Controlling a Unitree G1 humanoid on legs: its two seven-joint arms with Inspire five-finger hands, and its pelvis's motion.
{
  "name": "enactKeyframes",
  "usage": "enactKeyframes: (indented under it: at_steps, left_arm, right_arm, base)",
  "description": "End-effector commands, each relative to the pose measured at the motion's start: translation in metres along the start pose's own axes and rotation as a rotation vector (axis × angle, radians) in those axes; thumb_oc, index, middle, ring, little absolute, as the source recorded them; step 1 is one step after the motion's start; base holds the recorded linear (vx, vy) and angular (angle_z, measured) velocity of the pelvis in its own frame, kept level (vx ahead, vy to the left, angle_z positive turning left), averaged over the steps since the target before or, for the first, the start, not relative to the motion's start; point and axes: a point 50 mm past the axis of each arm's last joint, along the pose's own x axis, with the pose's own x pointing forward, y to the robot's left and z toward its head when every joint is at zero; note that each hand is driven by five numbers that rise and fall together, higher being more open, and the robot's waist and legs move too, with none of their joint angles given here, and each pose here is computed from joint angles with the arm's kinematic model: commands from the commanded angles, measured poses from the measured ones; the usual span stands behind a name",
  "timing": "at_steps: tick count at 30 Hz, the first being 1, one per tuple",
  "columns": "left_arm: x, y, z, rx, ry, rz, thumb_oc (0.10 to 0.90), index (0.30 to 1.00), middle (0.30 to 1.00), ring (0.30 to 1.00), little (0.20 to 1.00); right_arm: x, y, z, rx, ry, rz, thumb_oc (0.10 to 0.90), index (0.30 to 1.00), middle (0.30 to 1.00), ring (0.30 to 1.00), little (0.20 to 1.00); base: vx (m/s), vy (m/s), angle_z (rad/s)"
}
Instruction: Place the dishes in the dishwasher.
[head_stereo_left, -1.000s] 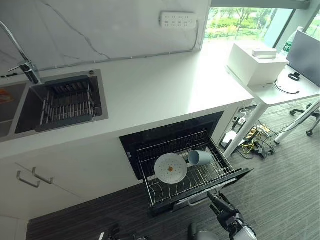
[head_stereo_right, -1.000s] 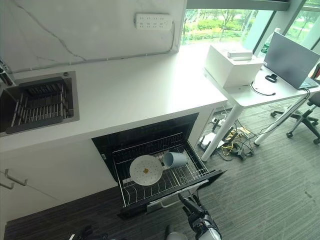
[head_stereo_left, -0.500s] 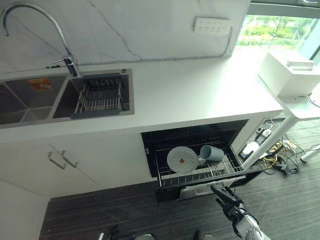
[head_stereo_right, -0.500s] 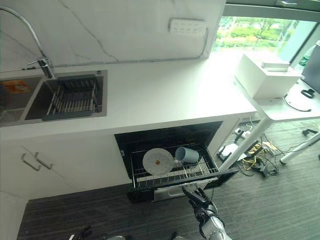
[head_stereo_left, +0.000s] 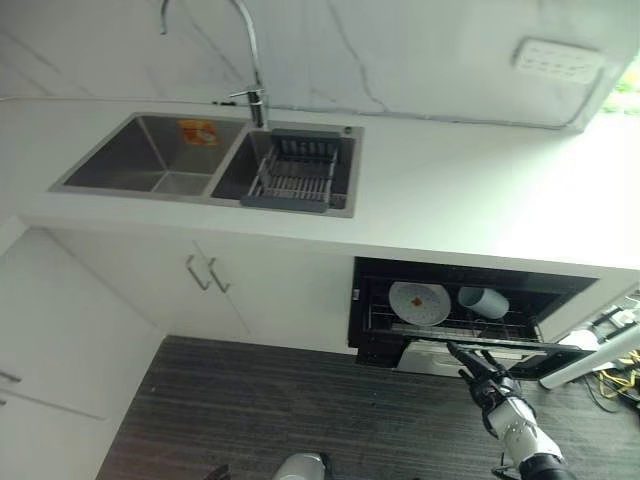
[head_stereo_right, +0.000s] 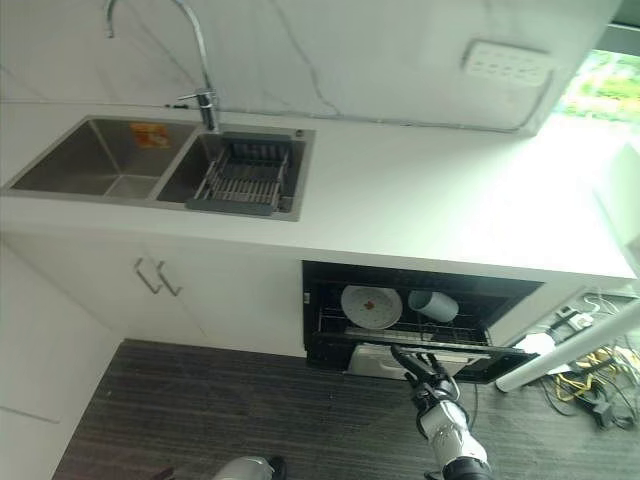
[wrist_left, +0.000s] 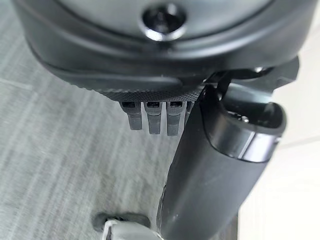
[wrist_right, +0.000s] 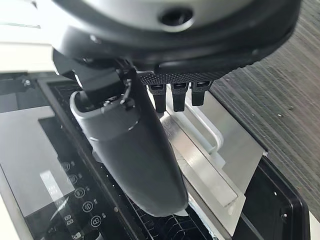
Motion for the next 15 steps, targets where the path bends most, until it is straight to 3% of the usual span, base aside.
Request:
enactKeyframes:
  at_steps: [1, 15]
  left_arm:
    - [0.006, 0.023, 0.026, 0.058, -0.119, 0.044, 0.8, 0.9, 0.9, 0.9, 0.9]
    - [0.006, 0.04, 0.038, 0.143, -0.187, 0.026, 0.8, 0.9, 0.9, 0.9, 0.9]
  right_arm:
    - [-0.006, 0.097, 0.086, 0.038, -0.268, 0.309, 0.8, 0.9, 0.9, 0.9, 0.9]
    - [-0.016, 0.079, 0.213, -0.023, -0.517, 0.151, 0.8, 0.9, 0.9, 0.9, 0.9]
  base:
    - [0.08, 0.022, 0.39]
    - [0.08, 0.02, 0.37]
